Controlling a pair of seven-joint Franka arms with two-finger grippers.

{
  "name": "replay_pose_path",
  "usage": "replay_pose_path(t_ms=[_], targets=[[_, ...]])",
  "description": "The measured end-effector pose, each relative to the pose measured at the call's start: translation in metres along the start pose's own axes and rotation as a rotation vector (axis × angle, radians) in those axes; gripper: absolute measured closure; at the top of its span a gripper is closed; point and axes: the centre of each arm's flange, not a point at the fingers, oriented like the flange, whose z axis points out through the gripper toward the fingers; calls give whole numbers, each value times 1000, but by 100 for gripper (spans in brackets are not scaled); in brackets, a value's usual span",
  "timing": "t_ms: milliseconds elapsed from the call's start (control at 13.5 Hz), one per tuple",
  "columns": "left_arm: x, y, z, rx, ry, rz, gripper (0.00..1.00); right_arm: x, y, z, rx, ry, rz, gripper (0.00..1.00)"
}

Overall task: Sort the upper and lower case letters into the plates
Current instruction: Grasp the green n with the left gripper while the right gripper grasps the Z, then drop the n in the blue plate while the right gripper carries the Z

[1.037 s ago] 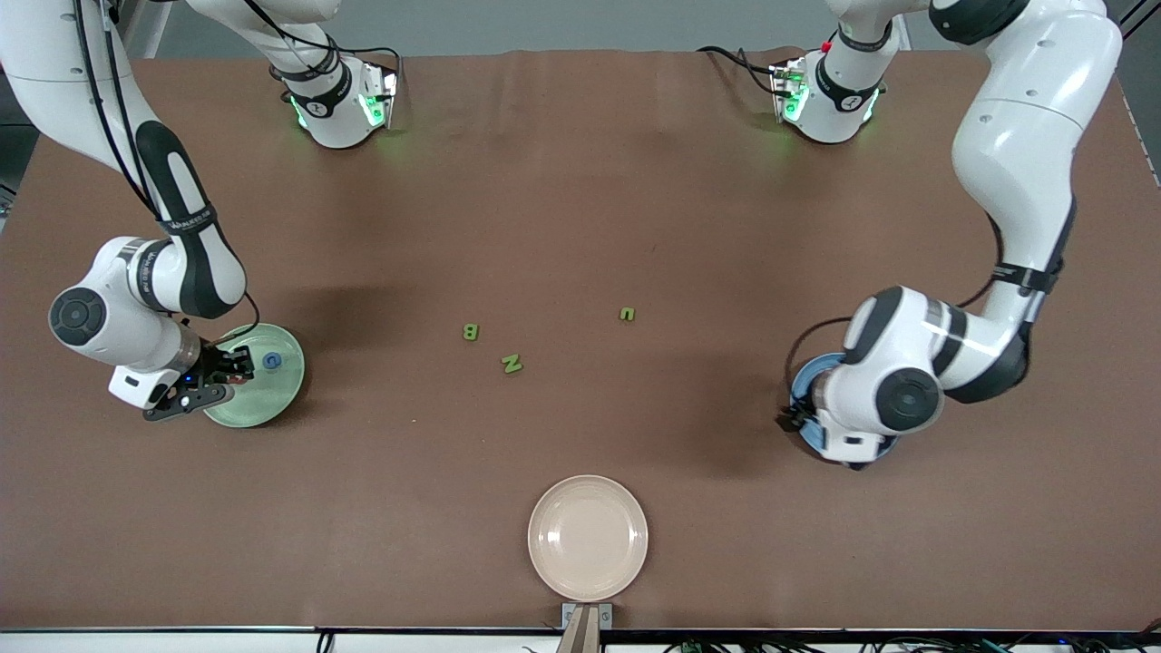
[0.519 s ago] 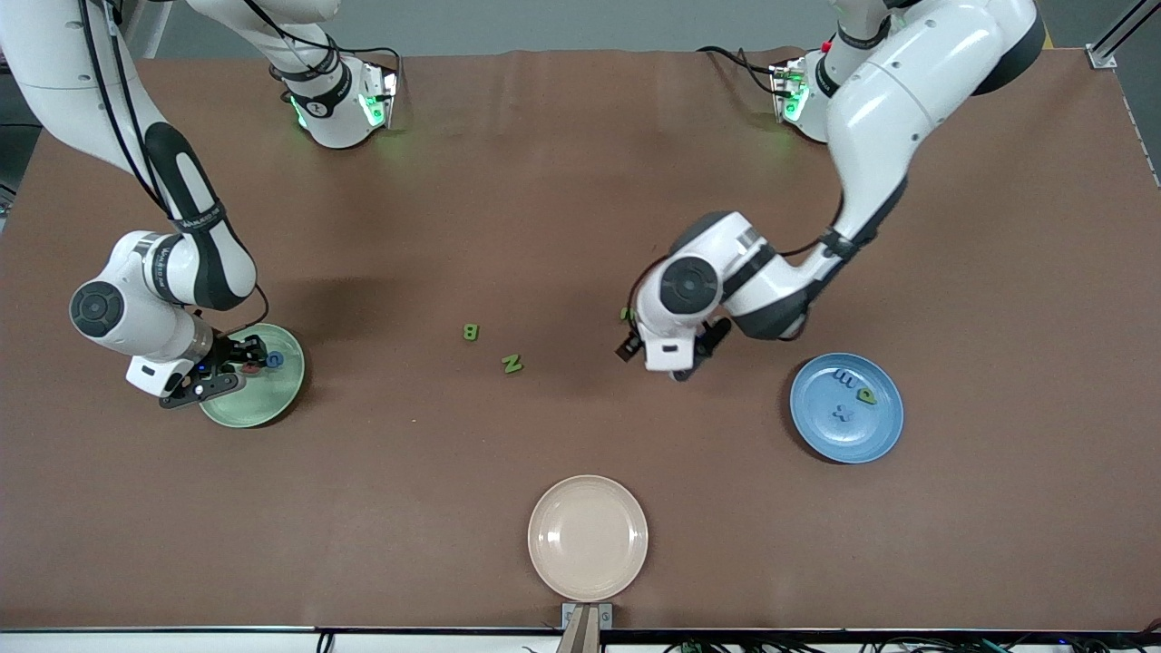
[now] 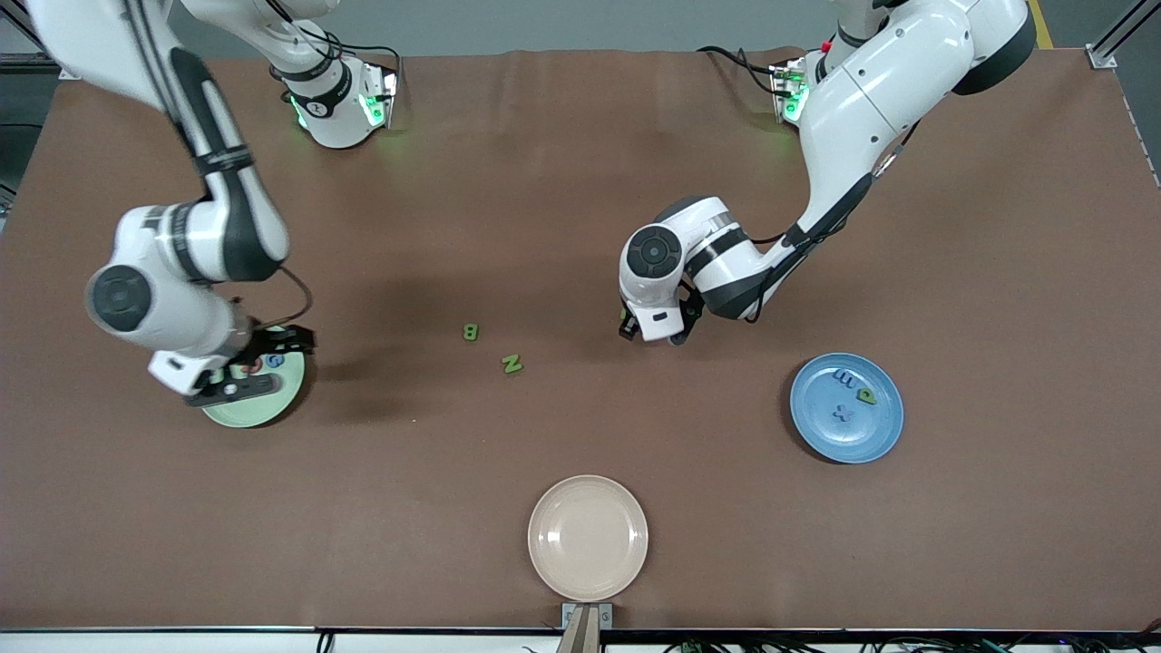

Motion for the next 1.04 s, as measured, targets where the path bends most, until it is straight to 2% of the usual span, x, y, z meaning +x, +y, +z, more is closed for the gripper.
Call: replay_pose_path(t_ms=[74,148,222,444,667,741,815,1037], targets=[[-3,1,-1,-16,-10,-30,21,0,-50,-4,-6,10,39,0],[-4,2,-1,-35,-9,-55,27,-1,-101,-9,-11,27,85,0],[-5,1,-1,-48,4,-70,27,-5,-149,-14,-13,43,111,0],[-14,-5,6,-50,18,-85,36,-5,-252,-11,-16,79,44,0],[-18,-6,6,-62,7,-83,37,16,-307,24,-21,97,-21,0],[-18,-6,7,-61,6,-82,37,25,-314,38,-17,110,-27,0],[-18,-7,9,-61,6,-81,44,34,-317,50,-11,129,-27,0],[-17,-7,10,-72,11,-73,46,46,-313,72,-11,147,-24,0]])
